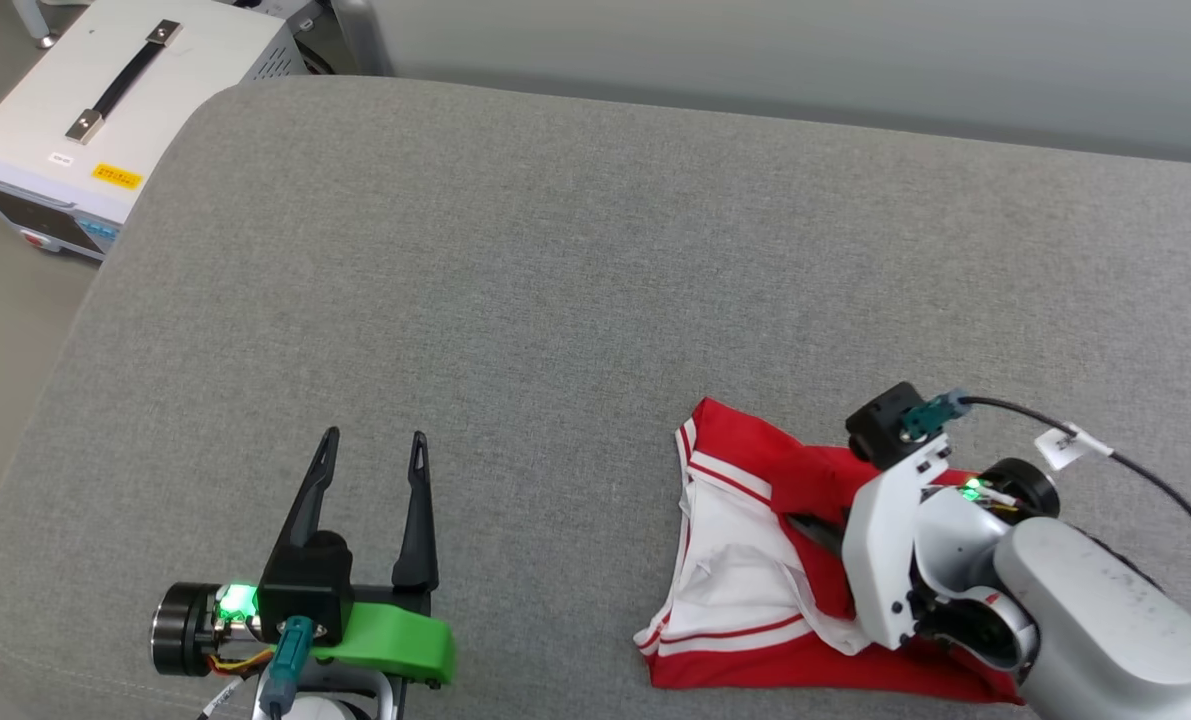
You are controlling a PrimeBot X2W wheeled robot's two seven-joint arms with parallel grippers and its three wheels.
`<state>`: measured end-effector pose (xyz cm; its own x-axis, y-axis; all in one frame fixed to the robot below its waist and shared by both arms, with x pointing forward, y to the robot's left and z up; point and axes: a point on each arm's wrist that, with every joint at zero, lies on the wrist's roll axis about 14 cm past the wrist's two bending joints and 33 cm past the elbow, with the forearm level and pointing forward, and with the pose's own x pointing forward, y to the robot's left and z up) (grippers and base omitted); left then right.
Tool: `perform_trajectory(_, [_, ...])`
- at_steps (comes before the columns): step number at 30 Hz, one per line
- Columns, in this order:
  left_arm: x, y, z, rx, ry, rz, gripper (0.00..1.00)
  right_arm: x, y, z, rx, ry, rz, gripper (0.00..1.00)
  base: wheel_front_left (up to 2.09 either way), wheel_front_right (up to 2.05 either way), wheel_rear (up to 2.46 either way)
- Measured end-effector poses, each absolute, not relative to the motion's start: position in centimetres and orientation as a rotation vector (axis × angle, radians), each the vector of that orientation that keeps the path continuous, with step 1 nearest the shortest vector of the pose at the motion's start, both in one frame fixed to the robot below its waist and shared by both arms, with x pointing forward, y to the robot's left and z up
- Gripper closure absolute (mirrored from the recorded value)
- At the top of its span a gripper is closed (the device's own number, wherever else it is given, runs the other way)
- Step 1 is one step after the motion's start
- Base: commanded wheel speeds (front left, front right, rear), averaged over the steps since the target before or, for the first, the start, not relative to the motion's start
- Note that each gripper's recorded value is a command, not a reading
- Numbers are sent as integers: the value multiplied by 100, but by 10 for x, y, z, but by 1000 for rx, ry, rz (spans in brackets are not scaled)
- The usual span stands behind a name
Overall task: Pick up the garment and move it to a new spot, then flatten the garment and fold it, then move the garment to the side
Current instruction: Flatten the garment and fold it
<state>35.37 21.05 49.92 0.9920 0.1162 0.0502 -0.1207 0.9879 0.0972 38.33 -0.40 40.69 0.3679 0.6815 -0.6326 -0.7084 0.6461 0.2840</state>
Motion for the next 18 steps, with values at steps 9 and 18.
perform_trajectory(9, [357,209,500,91,-50,121,0,387,3,398,-75,717,895,0,0,0,0])
perform_trajectory(18, [355,206,511,84,-86,107,0,431,-35,495,21,250,748,0,0,0,0])
